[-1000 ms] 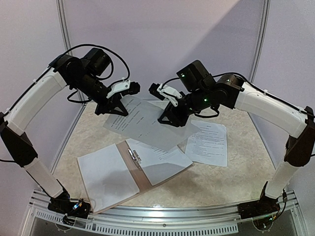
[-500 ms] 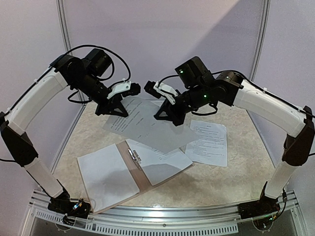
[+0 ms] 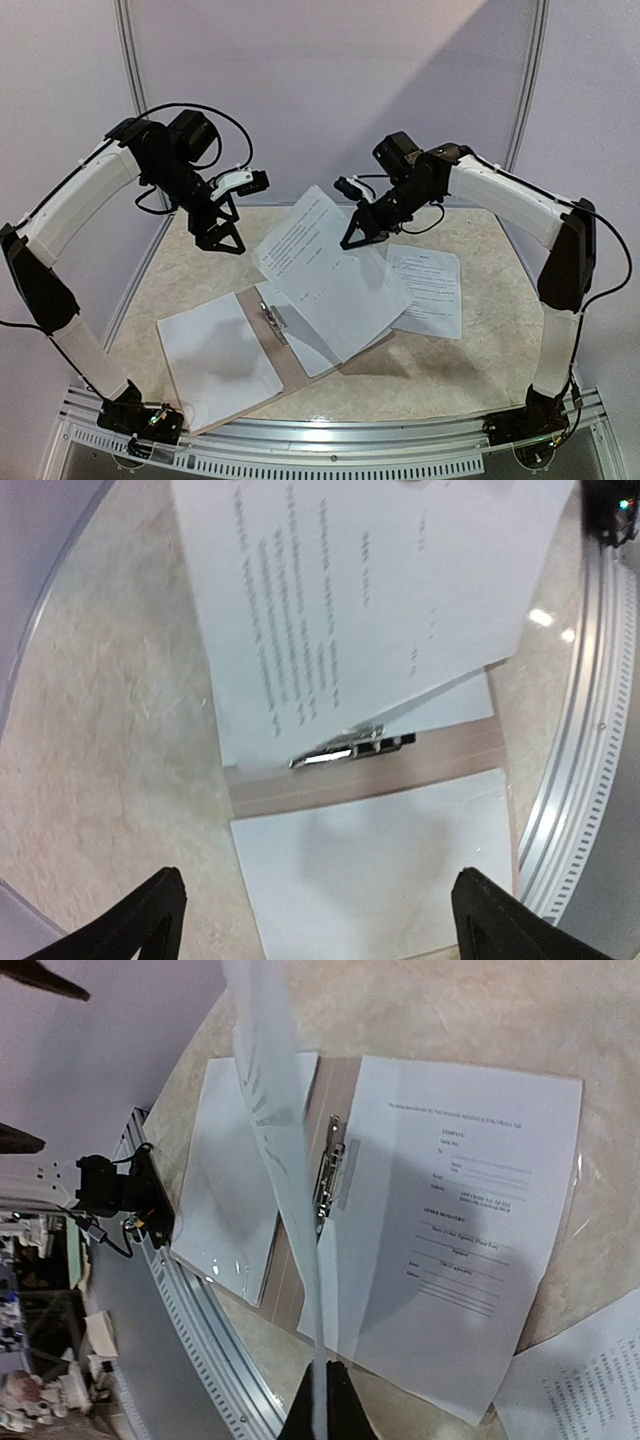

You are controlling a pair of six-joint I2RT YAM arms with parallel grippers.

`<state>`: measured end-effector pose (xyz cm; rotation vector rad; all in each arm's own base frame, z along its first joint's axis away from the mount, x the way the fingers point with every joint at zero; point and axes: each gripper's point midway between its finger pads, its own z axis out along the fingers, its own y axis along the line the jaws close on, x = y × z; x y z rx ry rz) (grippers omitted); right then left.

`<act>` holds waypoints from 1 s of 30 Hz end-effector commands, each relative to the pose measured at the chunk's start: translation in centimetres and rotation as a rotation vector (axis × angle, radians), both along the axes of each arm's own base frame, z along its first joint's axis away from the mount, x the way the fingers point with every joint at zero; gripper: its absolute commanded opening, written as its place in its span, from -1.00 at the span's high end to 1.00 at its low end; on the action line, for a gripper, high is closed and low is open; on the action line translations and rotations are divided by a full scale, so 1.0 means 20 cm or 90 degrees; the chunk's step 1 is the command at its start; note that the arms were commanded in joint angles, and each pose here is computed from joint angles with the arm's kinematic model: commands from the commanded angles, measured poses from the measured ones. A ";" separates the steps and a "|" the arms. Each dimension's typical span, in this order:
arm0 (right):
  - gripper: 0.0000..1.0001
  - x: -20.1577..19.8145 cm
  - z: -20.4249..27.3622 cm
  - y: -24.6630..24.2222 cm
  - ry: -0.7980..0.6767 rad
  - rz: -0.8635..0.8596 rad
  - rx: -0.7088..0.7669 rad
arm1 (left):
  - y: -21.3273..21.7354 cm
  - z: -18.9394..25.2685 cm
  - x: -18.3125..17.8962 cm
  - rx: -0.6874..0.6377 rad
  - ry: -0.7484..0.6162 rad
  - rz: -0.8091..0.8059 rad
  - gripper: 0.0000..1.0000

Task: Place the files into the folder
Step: Place the file in the spring clip on the folder.

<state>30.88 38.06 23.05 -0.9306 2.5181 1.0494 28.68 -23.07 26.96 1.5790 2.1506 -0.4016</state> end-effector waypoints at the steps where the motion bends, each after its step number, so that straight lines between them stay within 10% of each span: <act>1: 1.00 0.01 -0.24 0.01 0.187 -0.031 0.015 | 0.26 -0.32 -0.04 0.138 0.148 0.123 -0.82; 13: 1.00 0.32 -0.55 0.00 0.251 -0.093 0.062 | 0.55 -0.94 -0.12 0.344 0.171 0.165 -0.64; 30: 1.00 0.27 -0.78 0.07 0.276 -0.052 0.052 | 0.56 -1.08 -0.16 0.375 0.220 0.156 -0.60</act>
